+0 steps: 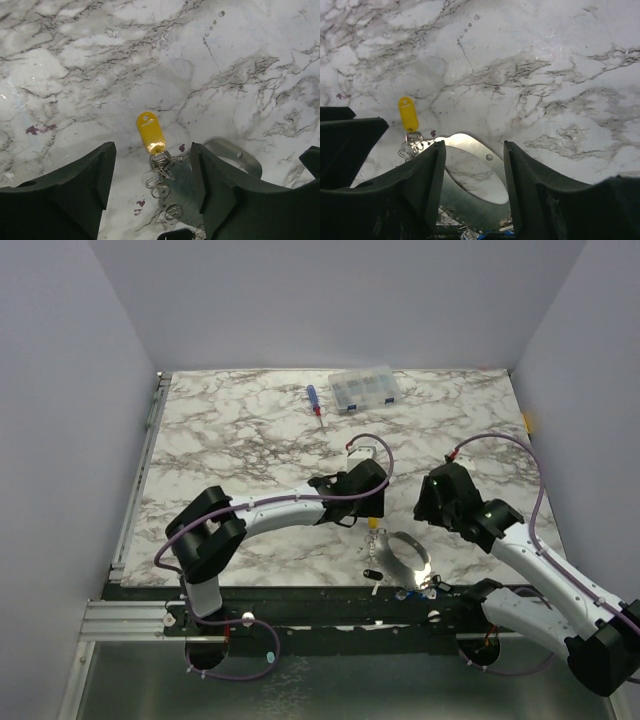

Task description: Put the keys on the keyring

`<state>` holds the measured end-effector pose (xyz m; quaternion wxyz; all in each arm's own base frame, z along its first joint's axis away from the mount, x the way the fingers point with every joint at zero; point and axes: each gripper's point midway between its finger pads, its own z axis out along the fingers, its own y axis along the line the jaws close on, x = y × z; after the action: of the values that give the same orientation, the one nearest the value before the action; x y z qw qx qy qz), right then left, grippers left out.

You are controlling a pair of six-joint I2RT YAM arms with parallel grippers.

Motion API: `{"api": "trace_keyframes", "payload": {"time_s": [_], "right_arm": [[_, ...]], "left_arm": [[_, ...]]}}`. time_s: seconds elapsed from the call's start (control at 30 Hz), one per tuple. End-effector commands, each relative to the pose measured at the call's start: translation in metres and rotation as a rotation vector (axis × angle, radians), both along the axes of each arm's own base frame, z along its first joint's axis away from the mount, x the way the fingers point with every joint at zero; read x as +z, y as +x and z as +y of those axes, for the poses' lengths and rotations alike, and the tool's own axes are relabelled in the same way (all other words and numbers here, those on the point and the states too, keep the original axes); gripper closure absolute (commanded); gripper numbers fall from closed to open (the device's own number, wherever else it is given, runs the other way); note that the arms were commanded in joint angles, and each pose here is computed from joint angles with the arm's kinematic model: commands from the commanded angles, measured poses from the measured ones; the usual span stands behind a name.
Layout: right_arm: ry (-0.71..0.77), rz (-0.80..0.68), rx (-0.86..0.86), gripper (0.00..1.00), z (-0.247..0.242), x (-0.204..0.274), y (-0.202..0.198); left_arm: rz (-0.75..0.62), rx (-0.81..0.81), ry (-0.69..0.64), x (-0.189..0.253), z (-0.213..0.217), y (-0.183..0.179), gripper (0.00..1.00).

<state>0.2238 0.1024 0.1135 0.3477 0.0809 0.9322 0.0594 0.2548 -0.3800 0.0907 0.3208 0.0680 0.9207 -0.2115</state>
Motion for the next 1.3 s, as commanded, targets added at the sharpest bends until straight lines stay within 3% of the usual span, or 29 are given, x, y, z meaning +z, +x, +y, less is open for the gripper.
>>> {"api": "trace_keyframes", "payload": {"time_s": [0.0, 0.4, 0.87, 1.27], "right_arm": [[0.031, -0.077, -0.130, 0.43, -0.011, 0.011, 0.010], [0.065, -0.082, -0.117, 0.44, -0.008, 0.000, 0.007], [0.085, -0.094, -0.095, 0.45, -0.004, 0.002, 0.008], [0.093, -0.106, -0.090, 0.45, -0.003, 0.005, 0.008]], "left_arm": [[0.107, 0.018, -0.034, -0.014, -0.017, -0.008, 0.37], [0.209, 0.072, -0.005, -0.053, -0.014, -0.019, 0.47], [0.252, 0.128, 0.012, -0.074, -0.013, -0.023, 0.52], [0.271, 0.116, 0.019, -0.083, -0.022, -0.031, 0.65]]}}
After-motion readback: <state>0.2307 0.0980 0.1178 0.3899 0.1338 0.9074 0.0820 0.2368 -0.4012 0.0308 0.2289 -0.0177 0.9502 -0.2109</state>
